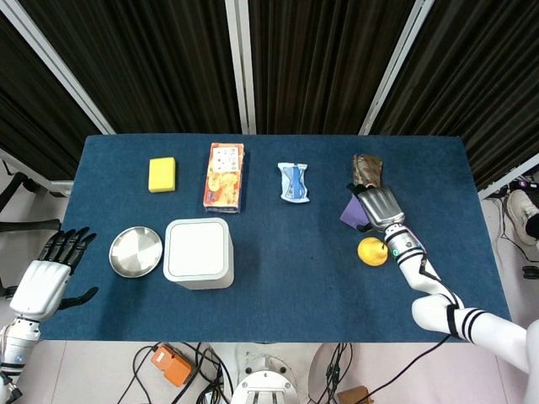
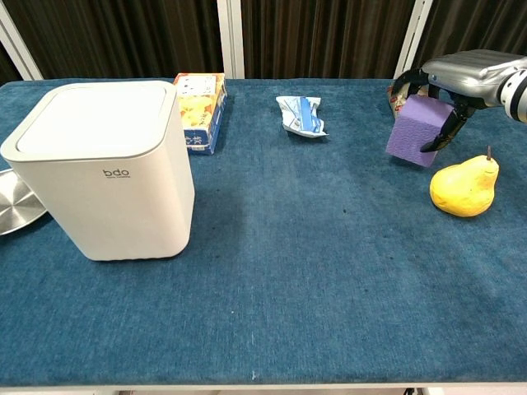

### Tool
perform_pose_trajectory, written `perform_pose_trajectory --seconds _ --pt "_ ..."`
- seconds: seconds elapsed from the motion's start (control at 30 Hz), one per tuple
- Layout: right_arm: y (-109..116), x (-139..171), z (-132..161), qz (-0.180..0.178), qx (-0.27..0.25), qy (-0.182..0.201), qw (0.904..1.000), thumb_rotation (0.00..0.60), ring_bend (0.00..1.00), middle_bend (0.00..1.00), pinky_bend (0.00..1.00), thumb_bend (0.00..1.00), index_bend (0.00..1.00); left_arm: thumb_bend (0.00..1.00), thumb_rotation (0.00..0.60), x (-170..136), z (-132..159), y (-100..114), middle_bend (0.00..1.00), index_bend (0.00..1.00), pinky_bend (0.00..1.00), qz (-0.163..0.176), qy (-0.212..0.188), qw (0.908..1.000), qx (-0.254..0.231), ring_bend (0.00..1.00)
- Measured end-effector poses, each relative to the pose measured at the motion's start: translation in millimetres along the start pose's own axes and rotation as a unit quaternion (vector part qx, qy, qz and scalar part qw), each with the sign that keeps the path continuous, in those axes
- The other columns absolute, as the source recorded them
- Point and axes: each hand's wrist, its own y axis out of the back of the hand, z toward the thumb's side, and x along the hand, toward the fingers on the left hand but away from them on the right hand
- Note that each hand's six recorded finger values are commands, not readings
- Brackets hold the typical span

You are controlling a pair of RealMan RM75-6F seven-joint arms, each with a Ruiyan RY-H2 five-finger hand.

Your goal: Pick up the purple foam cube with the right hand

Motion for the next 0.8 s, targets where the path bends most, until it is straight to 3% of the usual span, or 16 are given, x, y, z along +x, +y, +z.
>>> perform_pose_trajectory --seconds 0.1,0.33,0.5,0.7,0.8 --pt "0.5 2.7 -3.1 0.008 -0.003 -0.005 0.9999 0.600 0.20 0.19 0.55 0.29 0.00 0.13 0.600 -0.1 -0.1 0.0 0.01 0.00 0.03 0.000 0.001 1.0000 0.000 0.00" --pt "6.4 12.9 -8.1 0.012 -0.002 -0.007 0.9999 0.600 0.14 0.11 0.49 0.29 0.00 0.13 0.600 0.2 0.1 -0.6 0.01 0.00 0.03 -0.001 0.001 1.0000 0.000 0.00" --pt "18.3 33.5 -12.9 -0.015 -0.014 -0.008 0.9998 0.600 0.05 0.02 0.36 0.29 0.00 0.13 0.600 -1.6 -0.2 1.3 0.01 0.00 0.03 0.004 0.001 1.0000 0.000 0.00" --pt "30.6 103.0 -39.0 -0.075 -0.008 -0.035 0.9965 0.600 0.00 0.00 0.06 0.29 0.00 0.13 0.600 -2.3 -1.3 3.3 0.01 0.00 0.03 0.014 0.005 0.9999 0.003 0.00" --pt "25.4 159.0 -62.4 -0.100 -0.007 -0.079 0.9919 0.600 0.00 0.00 0.00 0.29 0.00 0.14 0.600 -1.6 0.9 3.0 0.01 0.00 0.03 0.020 0.002 0.9998 0.007 0.00"
